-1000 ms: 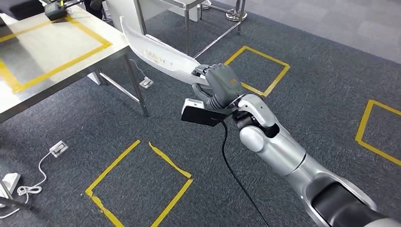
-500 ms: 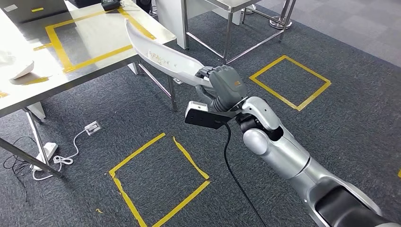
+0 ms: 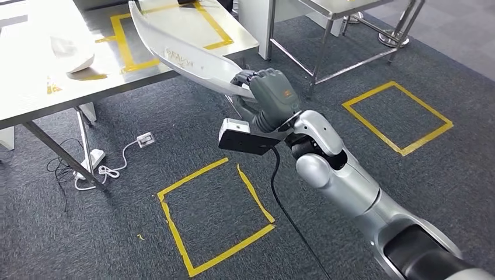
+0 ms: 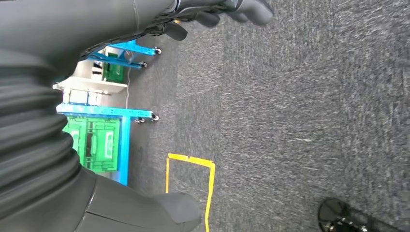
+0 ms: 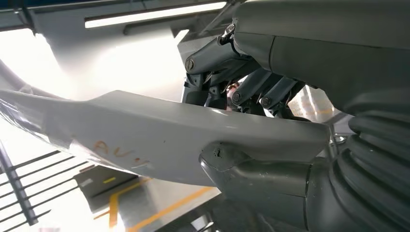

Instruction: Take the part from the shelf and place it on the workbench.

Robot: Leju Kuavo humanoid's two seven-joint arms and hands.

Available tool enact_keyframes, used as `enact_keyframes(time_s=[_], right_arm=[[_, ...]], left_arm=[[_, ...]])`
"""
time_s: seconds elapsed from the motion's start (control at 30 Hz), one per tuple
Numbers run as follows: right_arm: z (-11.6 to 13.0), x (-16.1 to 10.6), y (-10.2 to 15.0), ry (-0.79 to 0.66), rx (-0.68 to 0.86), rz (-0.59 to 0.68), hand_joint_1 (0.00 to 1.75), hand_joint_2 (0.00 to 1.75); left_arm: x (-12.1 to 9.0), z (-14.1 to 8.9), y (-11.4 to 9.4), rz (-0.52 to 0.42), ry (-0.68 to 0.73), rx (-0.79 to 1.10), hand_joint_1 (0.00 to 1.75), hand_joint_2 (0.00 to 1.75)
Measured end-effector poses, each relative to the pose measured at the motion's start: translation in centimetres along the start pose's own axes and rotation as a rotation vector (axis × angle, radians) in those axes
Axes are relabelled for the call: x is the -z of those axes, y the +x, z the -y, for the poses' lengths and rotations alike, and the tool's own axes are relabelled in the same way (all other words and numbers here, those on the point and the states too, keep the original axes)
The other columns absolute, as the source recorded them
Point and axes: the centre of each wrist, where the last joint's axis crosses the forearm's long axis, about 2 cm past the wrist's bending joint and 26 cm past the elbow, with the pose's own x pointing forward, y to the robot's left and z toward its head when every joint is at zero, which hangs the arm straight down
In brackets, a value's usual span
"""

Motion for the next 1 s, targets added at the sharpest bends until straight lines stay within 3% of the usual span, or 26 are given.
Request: enact_keyframes(time_s=[0.23,1.0], right_arm=[[0.9,0.5,-0.2,-0.016,0.009,0.027,1.75,1.75],[1.3,0.6,-0.6,-0.037,0.056,0.042,1.75,1.75]], left_arm=[[0.0,-0.1,0.6,0.010,0.001,-0.003,0.00,1.75],[0.1,-0.2,-0.4,-0.011,0.004,-0.002,0.00,1.75]])
